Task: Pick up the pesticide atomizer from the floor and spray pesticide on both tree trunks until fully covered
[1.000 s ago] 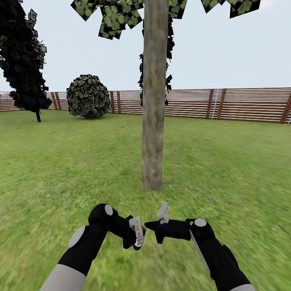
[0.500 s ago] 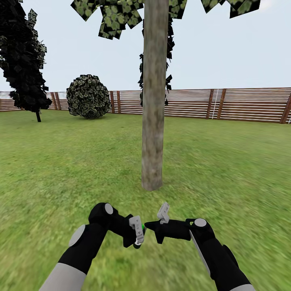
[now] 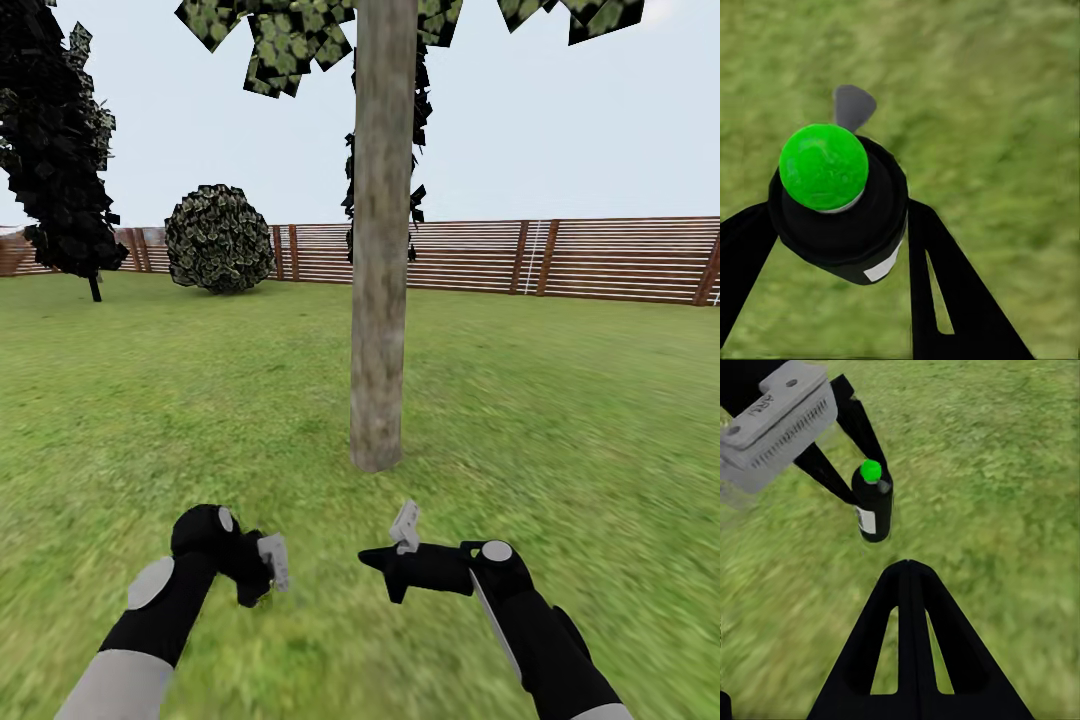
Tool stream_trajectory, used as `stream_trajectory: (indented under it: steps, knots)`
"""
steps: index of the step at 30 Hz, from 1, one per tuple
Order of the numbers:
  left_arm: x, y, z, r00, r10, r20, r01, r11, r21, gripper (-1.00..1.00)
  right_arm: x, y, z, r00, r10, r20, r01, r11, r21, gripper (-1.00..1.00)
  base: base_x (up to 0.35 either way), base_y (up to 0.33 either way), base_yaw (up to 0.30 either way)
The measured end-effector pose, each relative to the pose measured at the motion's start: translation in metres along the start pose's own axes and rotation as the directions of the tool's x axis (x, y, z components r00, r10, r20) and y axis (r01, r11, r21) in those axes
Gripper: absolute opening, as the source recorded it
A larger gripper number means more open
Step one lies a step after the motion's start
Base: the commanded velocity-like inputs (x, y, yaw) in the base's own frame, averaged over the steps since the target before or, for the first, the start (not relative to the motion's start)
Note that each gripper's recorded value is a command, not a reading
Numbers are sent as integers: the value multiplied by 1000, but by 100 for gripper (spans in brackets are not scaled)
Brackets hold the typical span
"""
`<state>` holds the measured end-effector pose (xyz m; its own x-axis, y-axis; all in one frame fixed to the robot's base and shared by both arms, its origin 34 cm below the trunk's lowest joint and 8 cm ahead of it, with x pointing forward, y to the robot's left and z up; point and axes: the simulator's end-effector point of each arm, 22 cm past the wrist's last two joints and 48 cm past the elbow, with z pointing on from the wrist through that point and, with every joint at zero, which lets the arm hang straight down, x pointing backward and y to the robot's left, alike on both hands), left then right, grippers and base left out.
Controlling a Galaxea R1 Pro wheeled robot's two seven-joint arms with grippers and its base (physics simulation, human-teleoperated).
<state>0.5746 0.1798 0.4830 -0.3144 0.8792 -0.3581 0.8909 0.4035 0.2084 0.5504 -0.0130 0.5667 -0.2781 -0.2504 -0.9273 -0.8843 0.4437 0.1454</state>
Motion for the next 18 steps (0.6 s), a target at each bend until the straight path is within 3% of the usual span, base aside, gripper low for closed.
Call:
stream_trajectory:
  steps: [2, 4, 5, 7, 9, 10, 11, 12, 13, 14, 15, 17, 18]
  knots:
    - [20, 20, -7, 993, -113, 34, 115, 993, -37, -100, 1, -1, -1, 1000, 1, -1, -1, 1000, 3, -100, 0, 0, 0]
    - [41, 36, -14, 966, -239, 95, 244, 968, -53, -100, 1, -3, -2, 1000, 2, -1, -2, 1000, 7, -100, 0, 0, 0]
    - [53, 47, -21, 931, -327, 162, 339, 939, -54, -100, 3, -5, -3, 1000, 4, -3, -4, 1000, 12, 100, 0, 0, 0]
    - [64, 58, -30, 869, -417, 268, 442, 896, -40, -100, 10, -10, -5, 1000, 20, -12, -20, 1000, 23, 100, 0, 0, 0]
    - [65, 69, -42, 792, -471, 389, 515, 857, -13, -100, 45, -41, -28, 995, 91, -50, -86, 992, 88, 100, 0, 0, 0]
    - [65, 74, -49, 745, -495, 448, 552, 834, 3, -100, 65, -62, -47, 988, 142, -62, -133, 982, 136, 100, 0, 0, 0]
    - [72, 85, -60, 665, -530, 526, 614, 789, 19, -100, 92, -95, -80, 974, 221, -54, -204, 954, 219, 100, 0, 0, 0]
    - [79, 93, -66, 618, -548, 564, 654, 756, 18, -100, 106, -116, -107, 963, 268, -34, -248, 928, 278, 100, 0, 0, 0]
    - [84, 97, -69, 597, -556, 578, 674, 738, 13, -100, 112, -126, -119, 957, 291, -18, -272, 913, 305, 100, 0, 0, 0]
    - [98, 107, -73, 555, -571, 605, 723, 690, -12, -100, 126, -149, -151, 939, 343, 33, -330, 868, 371, 100, 0, 0, 0]
    - [108, 114, -74, 535, -578, 617, 753, 657, -37, -100, 135, -163, -173, 926, 370, 80, -369, 834, 411, 100, 0, 0, 0]
    - [125, 125, -72, 509, -592, 625, 803, 589, -96, -100, 143, -187, -211, 910, 372, 182, -413, 776, 476, 100, 0, 0, 0]
    - [129, 127, -69, 502, -598, 626, 815, 569, -110, -100, 143, -192, -221, 907, 364, 210, -420, 762, 494, 100, 0, 0, 0]
